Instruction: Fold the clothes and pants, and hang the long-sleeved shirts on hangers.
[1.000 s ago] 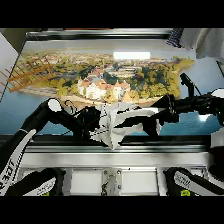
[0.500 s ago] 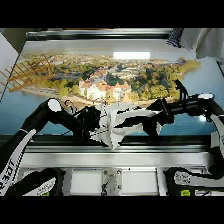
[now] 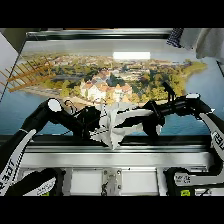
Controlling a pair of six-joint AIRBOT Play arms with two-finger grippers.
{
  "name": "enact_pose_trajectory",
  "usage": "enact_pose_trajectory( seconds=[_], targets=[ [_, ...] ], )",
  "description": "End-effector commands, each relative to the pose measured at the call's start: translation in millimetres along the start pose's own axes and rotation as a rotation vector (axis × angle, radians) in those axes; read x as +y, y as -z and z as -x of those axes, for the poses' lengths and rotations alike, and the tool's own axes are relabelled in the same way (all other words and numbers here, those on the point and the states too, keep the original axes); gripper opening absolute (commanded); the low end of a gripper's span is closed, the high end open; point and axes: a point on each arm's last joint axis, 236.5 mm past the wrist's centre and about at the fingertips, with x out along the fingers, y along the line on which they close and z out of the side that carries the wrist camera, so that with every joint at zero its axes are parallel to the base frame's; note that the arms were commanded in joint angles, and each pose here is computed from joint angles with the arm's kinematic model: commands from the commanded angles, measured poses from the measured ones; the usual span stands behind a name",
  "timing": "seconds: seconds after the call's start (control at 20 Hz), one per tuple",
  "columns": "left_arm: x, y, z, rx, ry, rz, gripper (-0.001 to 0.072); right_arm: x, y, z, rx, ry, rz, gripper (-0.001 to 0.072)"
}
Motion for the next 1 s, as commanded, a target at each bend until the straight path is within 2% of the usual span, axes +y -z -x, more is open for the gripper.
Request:
enact_pose_trajectory(
  seconds=[0.0,0.95],
  targets=[
    [0.1,0.1,-0.3,0.0,0.0,0.0,0.0014,-1.3,-2.7,-8.4,-0.004,-0.002,0.005,0.0621],
    [-0.1,0.2,-0.3,0.001,0.001,0.0,0.0014,1.8,-2.9,-12.5,0.001,-0.018,0.007,0.0621]
  ],
)
